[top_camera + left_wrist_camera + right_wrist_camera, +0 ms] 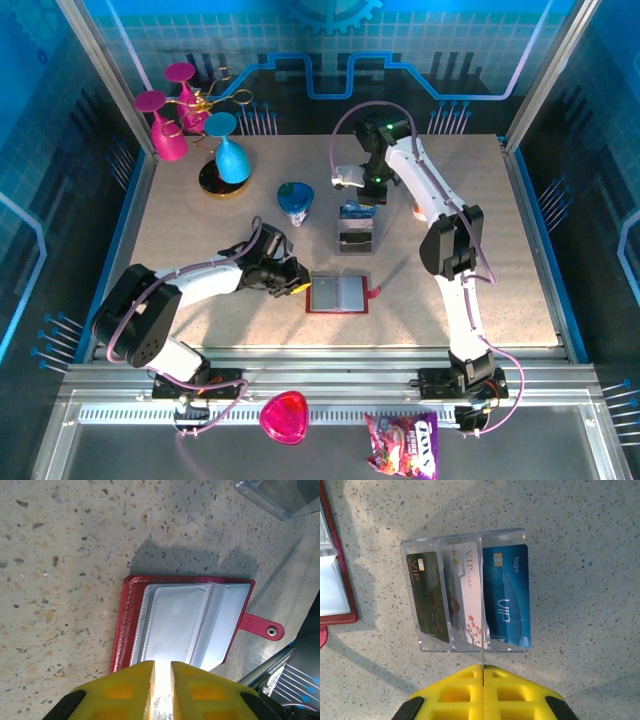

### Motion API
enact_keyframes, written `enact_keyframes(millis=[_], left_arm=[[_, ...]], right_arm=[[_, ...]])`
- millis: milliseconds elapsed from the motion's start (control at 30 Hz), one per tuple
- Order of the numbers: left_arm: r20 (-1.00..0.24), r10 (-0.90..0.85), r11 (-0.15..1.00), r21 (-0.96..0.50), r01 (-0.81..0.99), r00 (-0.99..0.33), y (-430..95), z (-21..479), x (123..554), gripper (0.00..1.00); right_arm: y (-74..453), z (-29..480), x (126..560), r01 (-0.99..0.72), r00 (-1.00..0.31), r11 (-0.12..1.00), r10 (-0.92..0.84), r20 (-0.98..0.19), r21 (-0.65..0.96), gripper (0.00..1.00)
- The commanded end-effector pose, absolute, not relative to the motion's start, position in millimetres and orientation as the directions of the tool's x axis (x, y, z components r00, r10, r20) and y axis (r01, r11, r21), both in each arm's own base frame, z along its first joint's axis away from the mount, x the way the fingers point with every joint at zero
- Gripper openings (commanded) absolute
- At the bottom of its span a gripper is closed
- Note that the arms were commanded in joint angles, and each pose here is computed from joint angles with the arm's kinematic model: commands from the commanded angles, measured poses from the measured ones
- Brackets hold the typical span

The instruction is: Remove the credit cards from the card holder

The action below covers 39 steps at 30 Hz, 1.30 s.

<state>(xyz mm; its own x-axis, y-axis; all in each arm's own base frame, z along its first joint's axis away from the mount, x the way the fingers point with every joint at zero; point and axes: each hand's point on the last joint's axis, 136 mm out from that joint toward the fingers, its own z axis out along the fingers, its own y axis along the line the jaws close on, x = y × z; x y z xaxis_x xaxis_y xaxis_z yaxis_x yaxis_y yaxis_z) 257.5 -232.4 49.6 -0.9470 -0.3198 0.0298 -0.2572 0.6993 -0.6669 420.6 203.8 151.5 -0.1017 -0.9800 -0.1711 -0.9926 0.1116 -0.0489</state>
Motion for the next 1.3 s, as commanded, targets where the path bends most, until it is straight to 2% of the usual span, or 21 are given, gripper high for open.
enact_keyframes(millis=[0, 1267], left_arm=[[0.056, -0.327, 0.685, -0.674, -0.277, -0.943, -235.6, 54.1, 261.4, 0.16], [0.060, -0.341, 0.694, -0.657, -0.294, -0.938, -230.5, 51.5, 259.0, 0.16]], right_arm=[[198.7, 142.0, 421.8, -0.996, -0.084, 0.088, -0.986, -0.146, -0.020, 0.00], [205.5, 107.1, 440.2, -0.999, -0.024, 0.027, -0.995, -0.100, -0.031, 0.00]])
